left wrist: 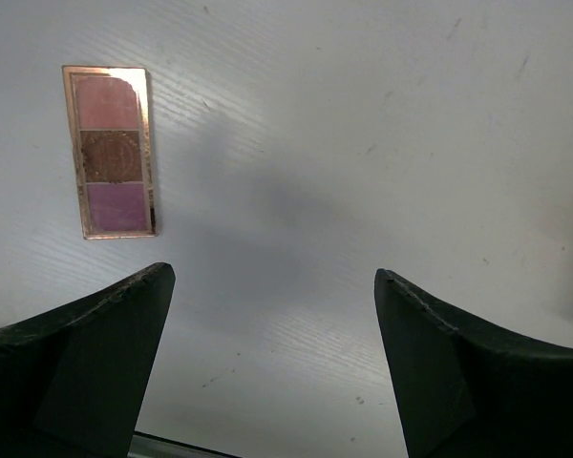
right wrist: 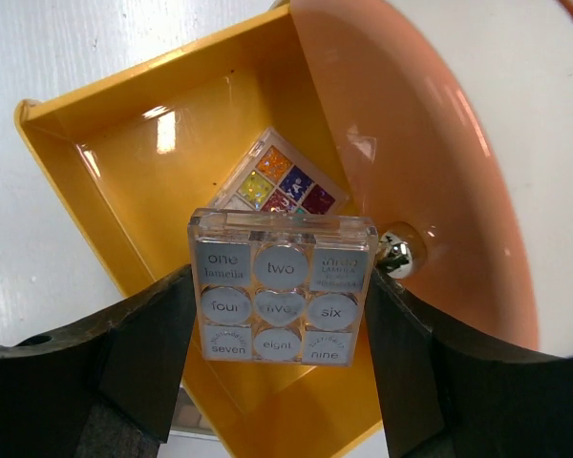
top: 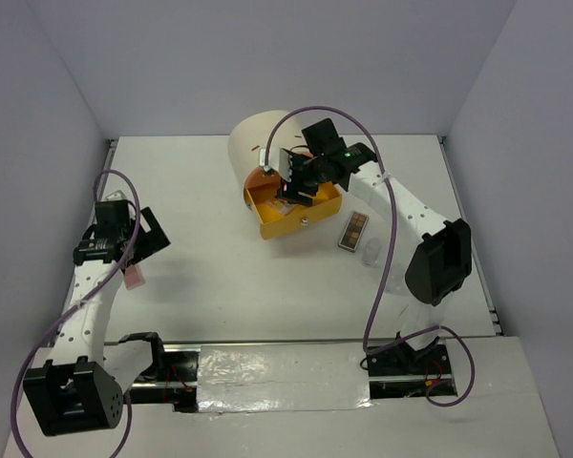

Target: Organize the makeup

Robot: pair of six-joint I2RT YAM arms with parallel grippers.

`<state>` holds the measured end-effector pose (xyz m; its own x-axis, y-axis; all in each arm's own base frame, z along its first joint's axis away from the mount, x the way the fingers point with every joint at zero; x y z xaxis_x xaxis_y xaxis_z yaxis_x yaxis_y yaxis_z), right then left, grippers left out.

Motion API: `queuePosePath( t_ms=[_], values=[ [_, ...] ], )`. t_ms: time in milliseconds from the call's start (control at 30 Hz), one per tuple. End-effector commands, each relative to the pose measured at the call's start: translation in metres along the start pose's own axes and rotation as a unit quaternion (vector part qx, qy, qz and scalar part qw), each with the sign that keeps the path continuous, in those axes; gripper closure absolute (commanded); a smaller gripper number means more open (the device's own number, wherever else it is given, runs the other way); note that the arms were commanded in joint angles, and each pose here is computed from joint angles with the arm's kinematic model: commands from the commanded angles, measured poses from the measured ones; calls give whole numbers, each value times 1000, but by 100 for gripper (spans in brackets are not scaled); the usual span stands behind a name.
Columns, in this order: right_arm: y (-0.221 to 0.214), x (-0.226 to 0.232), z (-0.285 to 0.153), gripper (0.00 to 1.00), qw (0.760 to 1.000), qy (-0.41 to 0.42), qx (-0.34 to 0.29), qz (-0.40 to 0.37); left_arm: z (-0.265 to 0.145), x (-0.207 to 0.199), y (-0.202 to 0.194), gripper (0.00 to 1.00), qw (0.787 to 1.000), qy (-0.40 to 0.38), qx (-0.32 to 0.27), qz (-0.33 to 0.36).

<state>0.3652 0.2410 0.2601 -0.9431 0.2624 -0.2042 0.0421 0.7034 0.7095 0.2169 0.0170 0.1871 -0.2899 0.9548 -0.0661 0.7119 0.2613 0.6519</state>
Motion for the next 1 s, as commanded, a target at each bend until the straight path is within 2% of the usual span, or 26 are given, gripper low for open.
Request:
queuePosePath(
  t_ms=[0,233,333,367,667,767,867,967],
  values=[
    [10,-4,-9,32,999,-26,-28,-22,5,7,8,1,1000,-1,-2,-3],
    [4,8,-10,19,999,2,-35,3,27,25,7,1,999,5,37,-34],
    [7,10,-16,9,999,3,-48,6,35,30,8,1,998,9,49,-36],
    [7,11,-18,1,999,3,-50,8,39,31,7,1,998,11,58,-34],
    [26,-5,-65,0,990,-25,-129,58,56,50,4,1,992,34,113,-51],
    [19,-5,-81,0,983,12,-155,92,58,62,7,1,989,59,127,-50],
    [17,0,-93,7,974,71,-183,109,61,73,10,1,986,69,145,-40],
    [12,1,-101,11,969,88,-199,116,69,79,12,1,983,66,172,-11]
  ],
)
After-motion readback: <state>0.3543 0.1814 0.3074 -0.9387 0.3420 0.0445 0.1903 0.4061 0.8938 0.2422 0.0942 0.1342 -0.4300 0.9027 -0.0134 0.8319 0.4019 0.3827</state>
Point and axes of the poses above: each gripper's point midway between its finger pads, its own z axis out along the fingers, its own x axis along the line the jaws close on, y = z × x, the point moved 6 cm from there along -z, back along the fingers, and after that the axes turned 14 degrees about z, right-handed, at the moved point
